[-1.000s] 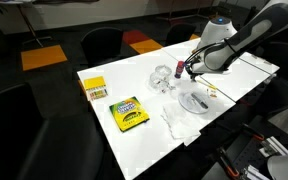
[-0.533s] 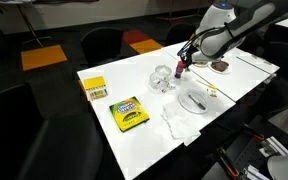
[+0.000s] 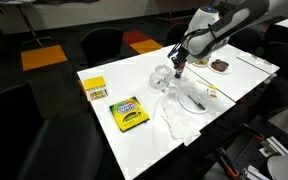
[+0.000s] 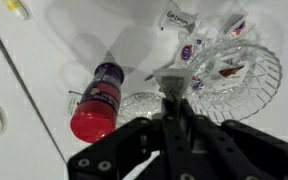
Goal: Remove one sachet from the white plate and put it in the glass bowl
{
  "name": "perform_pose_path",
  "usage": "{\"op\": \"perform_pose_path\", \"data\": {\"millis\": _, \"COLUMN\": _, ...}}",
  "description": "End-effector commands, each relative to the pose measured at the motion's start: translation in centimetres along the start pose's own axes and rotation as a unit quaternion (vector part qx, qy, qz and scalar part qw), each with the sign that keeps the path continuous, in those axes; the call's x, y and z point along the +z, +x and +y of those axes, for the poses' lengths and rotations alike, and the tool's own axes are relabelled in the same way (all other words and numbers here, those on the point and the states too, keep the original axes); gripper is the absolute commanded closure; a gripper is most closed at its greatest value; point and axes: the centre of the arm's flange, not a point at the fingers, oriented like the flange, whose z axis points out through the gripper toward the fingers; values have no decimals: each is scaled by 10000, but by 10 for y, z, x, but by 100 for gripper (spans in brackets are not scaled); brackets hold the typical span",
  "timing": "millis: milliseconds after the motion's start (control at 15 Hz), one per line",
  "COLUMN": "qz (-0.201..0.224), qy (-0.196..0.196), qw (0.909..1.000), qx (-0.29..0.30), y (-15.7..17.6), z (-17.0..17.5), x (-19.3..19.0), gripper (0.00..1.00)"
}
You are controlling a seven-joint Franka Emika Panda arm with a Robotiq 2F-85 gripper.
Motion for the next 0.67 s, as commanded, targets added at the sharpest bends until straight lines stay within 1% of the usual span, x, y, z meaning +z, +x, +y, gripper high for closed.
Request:
{"op": "perform_pose_path", "data": {"millis": 0, "qz": -199, "qy": 173, "qw": 9978, "qx": -604, "y": 29, "z": 1, "x": 28, "gripper": 98}}
{"op": "perform_pose_path", "data": {"millis": 267, "qz": -90, "qy": 467, "qw": 9908, "qx": -1263, "y": 38, "z": -13, "x": 38, "gripper": 98}}
{"op": "perform_pose_path", "data": {"millis": 467, "qz": 28, "qy": 774, "qw": 9848, "qx": -1558, "y": 43, "z": -21, "x": 37, "gripper": 98}}
{"op": "perform_pose_path", "data": {"millis": 600, "qz": 42, "qy": 1005, "qw": 9814, "qx": -1636, "y": 46, "z": -25, "x": 37, "gripper": 98}}
